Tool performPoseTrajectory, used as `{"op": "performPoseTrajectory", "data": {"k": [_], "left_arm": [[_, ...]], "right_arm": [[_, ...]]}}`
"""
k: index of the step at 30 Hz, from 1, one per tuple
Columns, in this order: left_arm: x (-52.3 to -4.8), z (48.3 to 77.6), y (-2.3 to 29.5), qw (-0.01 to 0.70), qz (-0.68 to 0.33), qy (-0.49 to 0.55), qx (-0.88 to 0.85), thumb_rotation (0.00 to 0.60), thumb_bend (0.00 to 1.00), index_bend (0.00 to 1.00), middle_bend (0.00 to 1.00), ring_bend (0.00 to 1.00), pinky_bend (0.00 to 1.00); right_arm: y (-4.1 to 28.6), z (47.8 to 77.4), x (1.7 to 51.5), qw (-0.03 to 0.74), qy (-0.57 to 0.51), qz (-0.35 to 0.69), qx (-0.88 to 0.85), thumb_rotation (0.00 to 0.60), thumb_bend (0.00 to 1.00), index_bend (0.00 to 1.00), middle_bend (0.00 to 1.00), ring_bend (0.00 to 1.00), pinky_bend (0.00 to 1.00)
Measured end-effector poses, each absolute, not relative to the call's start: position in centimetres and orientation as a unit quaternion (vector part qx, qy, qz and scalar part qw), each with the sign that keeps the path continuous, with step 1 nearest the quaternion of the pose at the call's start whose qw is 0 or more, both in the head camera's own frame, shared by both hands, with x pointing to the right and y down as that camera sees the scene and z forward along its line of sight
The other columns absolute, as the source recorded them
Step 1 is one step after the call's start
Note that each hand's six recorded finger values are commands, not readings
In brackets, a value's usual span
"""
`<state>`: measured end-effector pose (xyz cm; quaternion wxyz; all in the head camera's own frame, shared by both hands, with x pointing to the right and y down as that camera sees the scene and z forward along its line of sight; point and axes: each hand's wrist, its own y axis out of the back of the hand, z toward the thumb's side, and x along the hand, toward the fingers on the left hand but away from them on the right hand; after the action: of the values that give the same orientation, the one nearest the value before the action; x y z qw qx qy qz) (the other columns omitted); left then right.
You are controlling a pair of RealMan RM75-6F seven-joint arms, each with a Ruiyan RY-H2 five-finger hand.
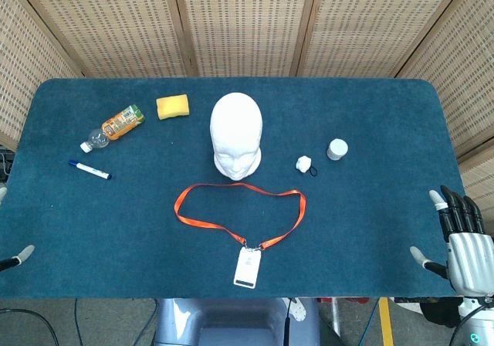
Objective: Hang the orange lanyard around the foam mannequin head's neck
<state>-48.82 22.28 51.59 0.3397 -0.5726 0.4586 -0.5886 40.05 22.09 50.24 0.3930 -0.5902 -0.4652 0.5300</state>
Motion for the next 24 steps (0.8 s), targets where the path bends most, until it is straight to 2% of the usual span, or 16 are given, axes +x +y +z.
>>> {"op": "performPoseTrajectory", "data": {"k": [12, 16, 19, 24], "left_arm": [[-48.7, 51.7, 22.3, 0.341, -0.589, 0.457, -0.573, 0.600, 0.01, 0.00, 0.00, 0.00, 0.00], [-48.7, 51.9, 22.1, 0.340, -0.591, 0.455, -0.573, 0.600, 0.01, 0.00, 0.00, 0.00, 0.00], [-48.6, 52.1, 21.9, 0.339, -0.592, 0.454, -0.573, 0.600, 0.01, 0.00, 0.00, 0.00, 0.00], [-48.7, 52.6, 21.8, 0.334, -0.599, 0.452, -0.571, 0.600, 0.01, 0.00, 0.00, 0.00, 0.00]], "right_arm": [[22.2, 50.8, 39.6, 0.389, -0.450, 0.529, -0.605, 0.600, 0.00, 0.01, 0.00, 0.00, 0.00], [21.7, 52.2, 38.8, 0.380, -0.429, 0.525, -0.629, 0.600, 0.00, 0.14, 0.00, 0.00, 0.00], [20.0, 53.6, 37.4, 0.378, -0.412, 0.504, -0.659, 0.600, 0.00, 0.27, 0.00, 0.00, 0.00], [17.0, 56.8, 34.5, 0.358, -0.386, 0.474, -0.706, 0.600, 0.09, 0.37, 0.00, 0.00, 0.00]]}}
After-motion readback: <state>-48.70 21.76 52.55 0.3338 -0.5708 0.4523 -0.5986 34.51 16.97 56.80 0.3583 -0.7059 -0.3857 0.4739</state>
